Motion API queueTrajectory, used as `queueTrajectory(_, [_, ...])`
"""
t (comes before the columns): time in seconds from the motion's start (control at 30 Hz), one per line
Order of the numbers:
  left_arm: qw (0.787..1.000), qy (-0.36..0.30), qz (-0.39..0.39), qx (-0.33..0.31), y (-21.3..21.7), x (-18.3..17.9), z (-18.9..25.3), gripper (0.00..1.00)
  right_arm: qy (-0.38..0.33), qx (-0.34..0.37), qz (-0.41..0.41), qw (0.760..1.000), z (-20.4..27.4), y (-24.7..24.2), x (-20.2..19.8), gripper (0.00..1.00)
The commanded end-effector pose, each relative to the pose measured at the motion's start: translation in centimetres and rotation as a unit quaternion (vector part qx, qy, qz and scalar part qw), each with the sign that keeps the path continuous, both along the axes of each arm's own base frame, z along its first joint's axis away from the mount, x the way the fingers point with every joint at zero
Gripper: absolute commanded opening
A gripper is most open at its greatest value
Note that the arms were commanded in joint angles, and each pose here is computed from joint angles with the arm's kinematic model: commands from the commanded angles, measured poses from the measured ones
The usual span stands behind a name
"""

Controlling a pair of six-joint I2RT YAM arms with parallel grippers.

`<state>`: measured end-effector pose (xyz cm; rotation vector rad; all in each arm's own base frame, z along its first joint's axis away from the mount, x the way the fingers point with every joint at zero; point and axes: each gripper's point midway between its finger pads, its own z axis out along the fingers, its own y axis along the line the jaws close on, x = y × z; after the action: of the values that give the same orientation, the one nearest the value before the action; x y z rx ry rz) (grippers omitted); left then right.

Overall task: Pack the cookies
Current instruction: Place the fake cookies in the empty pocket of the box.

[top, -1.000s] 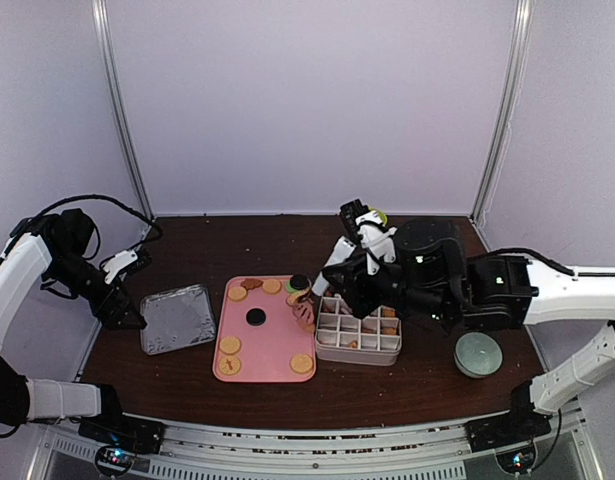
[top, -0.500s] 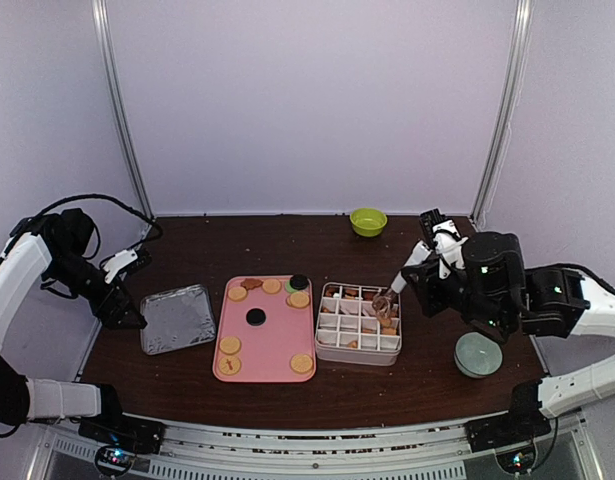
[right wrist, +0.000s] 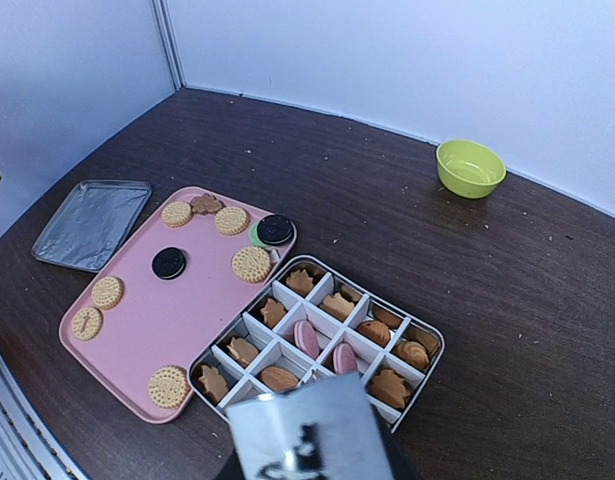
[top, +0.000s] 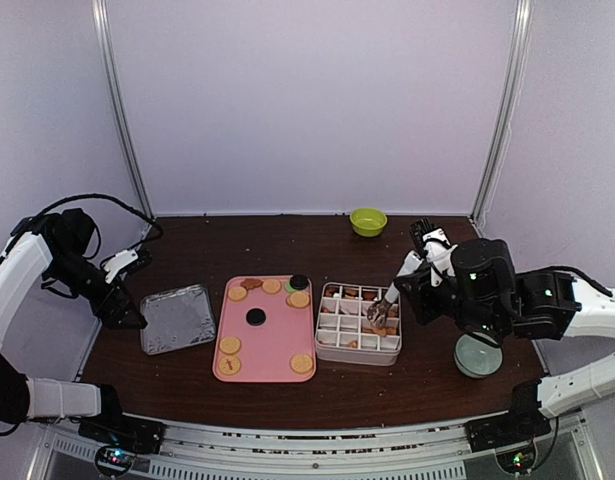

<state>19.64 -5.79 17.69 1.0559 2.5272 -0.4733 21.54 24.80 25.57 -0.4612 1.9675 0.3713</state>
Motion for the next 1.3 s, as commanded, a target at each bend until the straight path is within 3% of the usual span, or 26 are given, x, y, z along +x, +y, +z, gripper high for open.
queueTrajectory(0.0, [1.000, -0.017, -0.004, -0.007, -0.1, 0.5, 0.9, 0.95, -0.003, 0.035, 0.007, 0.999, 1.4, 0.4, -0.1, 0.00])
queueTrajectory(0.73, [1.000, -0.018, -0.004, -0.006, -0.1, 0.6, 1.0, 0.95, 0.014, 0.035, 0.031, 0.999, 0.2, 2.9, -0.1, 0.00])
queueTrajectory(1.27, [1.000, -0.016, -0.004, -0.011, -0.2, 0.7, 1.1, 0.95, 0.018, 0.036, 0.034, 0.999, 0.4, 1.9, -1.2, 0.00])
